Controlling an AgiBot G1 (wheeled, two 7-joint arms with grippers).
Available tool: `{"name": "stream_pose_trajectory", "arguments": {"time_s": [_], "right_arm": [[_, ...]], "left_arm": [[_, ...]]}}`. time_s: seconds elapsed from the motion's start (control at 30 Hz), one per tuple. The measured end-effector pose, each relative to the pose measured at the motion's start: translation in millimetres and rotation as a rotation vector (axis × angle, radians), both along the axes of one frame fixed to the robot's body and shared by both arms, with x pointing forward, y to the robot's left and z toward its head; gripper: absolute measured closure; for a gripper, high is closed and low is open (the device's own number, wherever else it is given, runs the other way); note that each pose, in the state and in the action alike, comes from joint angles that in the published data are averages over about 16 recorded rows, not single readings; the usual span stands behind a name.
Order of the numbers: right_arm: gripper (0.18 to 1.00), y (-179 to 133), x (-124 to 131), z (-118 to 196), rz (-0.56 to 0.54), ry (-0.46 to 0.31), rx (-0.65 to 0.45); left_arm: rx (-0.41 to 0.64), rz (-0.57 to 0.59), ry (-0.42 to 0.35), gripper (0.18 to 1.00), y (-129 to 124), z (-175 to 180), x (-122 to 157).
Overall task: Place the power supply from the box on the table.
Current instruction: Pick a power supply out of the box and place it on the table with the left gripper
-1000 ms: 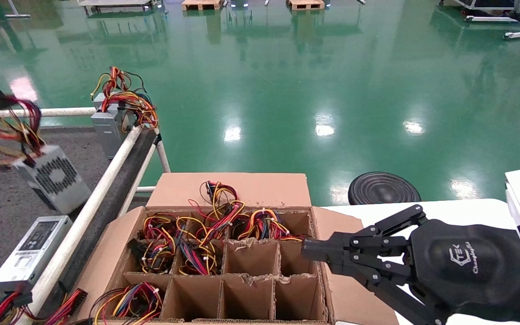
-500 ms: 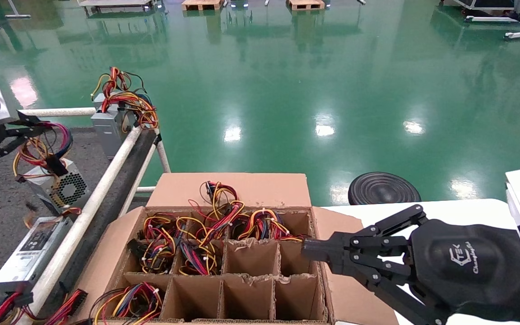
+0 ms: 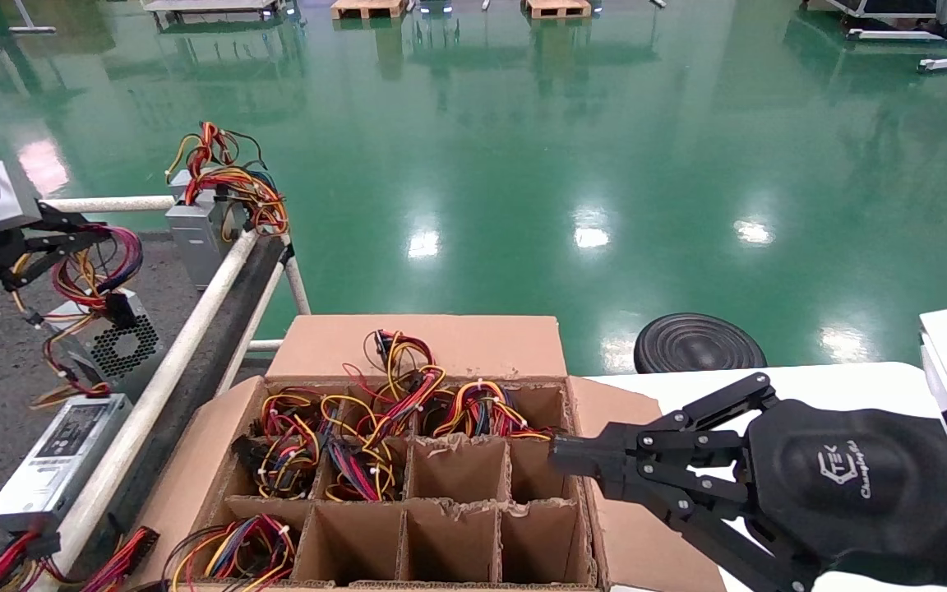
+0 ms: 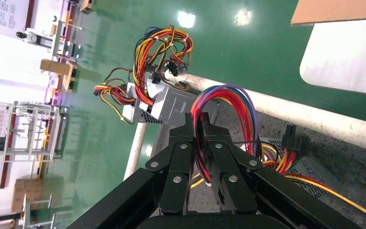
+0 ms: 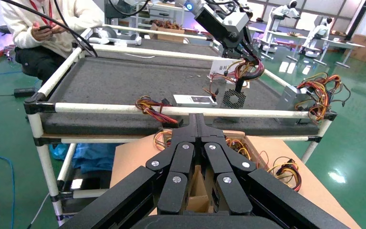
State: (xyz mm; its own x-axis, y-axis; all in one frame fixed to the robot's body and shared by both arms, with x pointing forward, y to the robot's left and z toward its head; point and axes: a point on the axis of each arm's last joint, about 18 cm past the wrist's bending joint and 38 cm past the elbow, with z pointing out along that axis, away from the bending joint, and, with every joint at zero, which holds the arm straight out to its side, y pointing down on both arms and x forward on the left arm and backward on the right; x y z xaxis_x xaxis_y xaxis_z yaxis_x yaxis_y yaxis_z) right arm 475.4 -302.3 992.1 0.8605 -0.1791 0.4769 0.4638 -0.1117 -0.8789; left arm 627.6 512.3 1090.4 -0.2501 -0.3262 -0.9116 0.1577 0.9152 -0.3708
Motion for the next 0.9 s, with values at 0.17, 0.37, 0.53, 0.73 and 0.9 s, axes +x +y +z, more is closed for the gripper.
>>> {"name": "stream_pose_trajectory", "arguments": {"time_s": [0.17, 0.37, 0.53, 0.73, 0.9], "right_arm": [[0.985, 0, 0, 0, 0.000, 0.000, 0.000], [0.985, 0, 0, 0, 0.000, 0.000, 0.000], [0.985, 0, 0, 0, 0.000, 0.000, 0.000], [0.985, 0, 0, 0, 0.000, 0.000, 0.000], [0.985, 0, 0, 0, 0.000, 0.000, 0.000]], "left_arm": [[-0.013, -0.009, 0.000, 0.984, 0, 0, -2], [-0.031, -0.019, 0.005, 0.936, 0, -1, -6], [-0.052, -0.026, 0.012, 0.896, 1, -3, -9], [-0.088, -0.035, 0.027, 0.786, 2, -6, -13], [-0.120, -0.045, 0.044, 0.699, 2, -10, -17]]}}
